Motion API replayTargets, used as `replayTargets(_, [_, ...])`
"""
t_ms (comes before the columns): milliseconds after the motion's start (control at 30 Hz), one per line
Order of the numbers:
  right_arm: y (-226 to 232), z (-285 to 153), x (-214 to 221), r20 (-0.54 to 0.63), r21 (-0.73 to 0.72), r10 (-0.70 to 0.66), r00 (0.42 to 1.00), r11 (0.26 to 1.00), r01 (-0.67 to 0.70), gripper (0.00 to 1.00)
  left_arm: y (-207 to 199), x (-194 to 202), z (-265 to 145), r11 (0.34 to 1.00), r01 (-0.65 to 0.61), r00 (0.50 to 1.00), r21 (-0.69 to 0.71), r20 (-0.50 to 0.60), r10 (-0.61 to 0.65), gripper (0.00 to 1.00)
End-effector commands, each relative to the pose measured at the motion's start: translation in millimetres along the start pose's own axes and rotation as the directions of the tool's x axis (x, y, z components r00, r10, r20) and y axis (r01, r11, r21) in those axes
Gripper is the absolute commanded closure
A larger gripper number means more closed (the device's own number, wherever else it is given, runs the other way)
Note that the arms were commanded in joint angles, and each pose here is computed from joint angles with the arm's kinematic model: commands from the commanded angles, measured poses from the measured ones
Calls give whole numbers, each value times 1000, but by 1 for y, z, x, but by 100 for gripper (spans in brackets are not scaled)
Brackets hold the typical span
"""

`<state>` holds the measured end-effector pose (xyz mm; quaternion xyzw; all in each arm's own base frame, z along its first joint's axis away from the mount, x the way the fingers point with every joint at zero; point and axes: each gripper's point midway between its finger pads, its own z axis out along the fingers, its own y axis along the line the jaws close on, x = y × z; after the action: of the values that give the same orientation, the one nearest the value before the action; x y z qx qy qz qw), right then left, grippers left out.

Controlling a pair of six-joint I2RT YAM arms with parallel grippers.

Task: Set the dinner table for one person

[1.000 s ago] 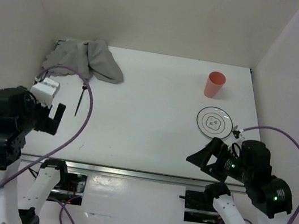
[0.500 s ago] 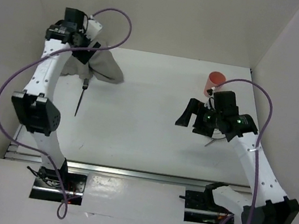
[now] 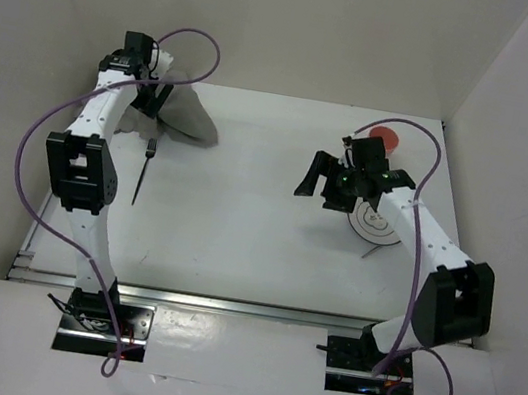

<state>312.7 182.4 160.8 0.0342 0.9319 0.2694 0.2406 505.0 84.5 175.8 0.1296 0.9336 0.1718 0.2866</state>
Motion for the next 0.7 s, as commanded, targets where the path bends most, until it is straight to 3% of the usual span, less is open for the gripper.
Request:
replayTargets(0, [22,11,-38,92,-57,-54,994,997,59,0,-16,-4,43,1000,13,1000,8,-9,-13,1])
replayTargets(100, [11,35,-39,46,-23,-47,998,999,48,0,-30,-6,67,996,28,1000,84,-12,-27,1])
replayTargets(300, [6,46,-39,25,-2,-17,1000,1000,17,0,-26,-5,93,992,65,998,105,1,-66,4])
replayTargets(400, [5,50,-39,24,-2,-5,1000,1000,5,0,-13,-8,103,996,78,997,50,19,-79,22])
replayTargets(433, [6,50,-38,19,-10,-5,1000,1000,6,0,-12,-10,104,995,90,996,47,27,-91,34])
replayTargets(500, [5,50,-36,12,-6,-3,1000,1000,3,0,-5,-11,105,995,100,994,27,37,-101,41])
replayTargets(567, [5,50,-36,12,-5,-3,1000,1000,3,0,-1,-19,105,994,107,991,14,74,-107,58])
replayTargets(600, [5,50,-36,12,-5,-3,1000,1000,3,0,3,-22,101,994,111,990,-2,87,-110,70])
replayTargets(633, [4,50,-37,16,2,-3,1000,1000,3,0,11,-31,97,992,120,985,-26,125,-116,91])
replayTargets(667, [4,50,-37,16,3,-3,1000,1000,3,0,8,-32,94,994,105,987,-32,123,-101,100])
